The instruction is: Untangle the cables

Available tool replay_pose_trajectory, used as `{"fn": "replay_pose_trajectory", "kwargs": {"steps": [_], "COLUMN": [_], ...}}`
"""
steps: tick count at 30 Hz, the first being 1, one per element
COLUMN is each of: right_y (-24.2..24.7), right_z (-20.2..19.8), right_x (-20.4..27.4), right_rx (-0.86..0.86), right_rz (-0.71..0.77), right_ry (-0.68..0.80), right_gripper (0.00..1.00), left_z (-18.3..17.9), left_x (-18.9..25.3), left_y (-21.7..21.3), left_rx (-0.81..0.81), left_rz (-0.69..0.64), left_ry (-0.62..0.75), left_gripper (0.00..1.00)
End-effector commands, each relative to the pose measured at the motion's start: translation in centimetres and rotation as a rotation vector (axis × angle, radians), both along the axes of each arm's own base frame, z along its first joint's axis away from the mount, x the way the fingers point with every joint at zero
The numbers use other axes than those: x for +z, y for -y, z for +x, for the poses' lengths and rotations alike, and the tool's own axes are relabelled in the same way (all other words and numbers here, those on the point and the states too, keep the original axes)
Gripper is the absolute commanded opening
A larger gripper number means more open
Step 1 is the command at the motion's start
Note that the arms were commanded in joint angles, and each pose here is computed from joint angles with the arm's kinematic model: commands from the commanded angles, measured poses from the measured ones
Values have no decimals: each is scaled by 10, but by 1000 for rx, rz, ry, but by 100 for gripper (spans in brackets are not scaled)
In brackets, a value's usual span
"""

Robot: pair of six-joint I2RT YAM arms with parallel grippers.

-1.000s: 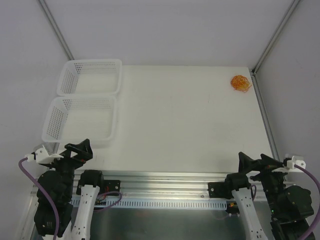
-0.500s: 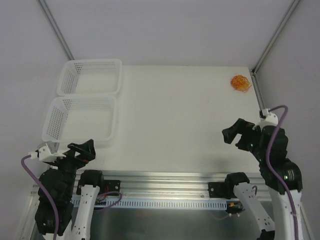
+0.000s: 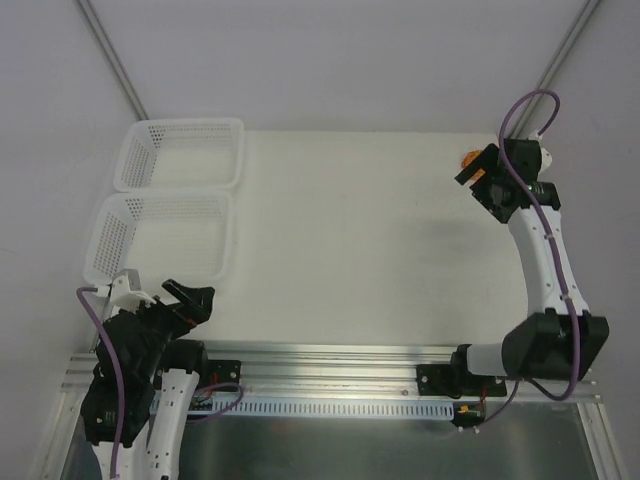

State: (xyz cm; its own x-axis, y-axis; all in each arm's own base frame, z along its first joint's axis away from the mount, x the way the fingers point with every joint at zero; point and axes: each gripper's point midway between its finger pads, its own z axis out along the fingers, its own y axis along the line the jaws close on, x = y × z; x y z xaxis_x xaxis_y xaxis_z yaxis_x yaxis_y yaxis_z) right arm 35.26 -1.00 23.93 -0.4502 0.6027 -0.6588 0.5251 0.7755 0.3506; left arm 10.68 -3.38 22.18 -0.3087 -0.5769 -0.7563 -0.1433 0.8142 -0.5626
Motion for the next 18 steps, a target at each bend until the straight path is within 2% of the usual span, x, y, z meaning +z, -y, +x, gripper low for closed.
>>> {"fn": "replay_pose_trajectory", "kwargs": {"steps": [1, 8, 13, 18], "right_y": [28, 83, 107, 125], "right_z": [81, 186, 238, 266], "right_x": [8, -47, -81, -116], "right_rx": [-115, -240, -323, -427], "right_rz": [100, 228, 280, 329], "right_ry": [132, 155, 193, 222], "right_gripper": [100, 100, 100, 98], "left_z": [12, 37, 49, 55], "left_x": [-7, -7, -9, -16], "left_y": [11, 6, 0, -1], "left_rx": [-30, 2, 46, 53], "left_rz": [-63, -39, -39, -38], "left_ry": [-90, -150, -155, -191], "left_gripper": [99, 99, 99, 99]}}
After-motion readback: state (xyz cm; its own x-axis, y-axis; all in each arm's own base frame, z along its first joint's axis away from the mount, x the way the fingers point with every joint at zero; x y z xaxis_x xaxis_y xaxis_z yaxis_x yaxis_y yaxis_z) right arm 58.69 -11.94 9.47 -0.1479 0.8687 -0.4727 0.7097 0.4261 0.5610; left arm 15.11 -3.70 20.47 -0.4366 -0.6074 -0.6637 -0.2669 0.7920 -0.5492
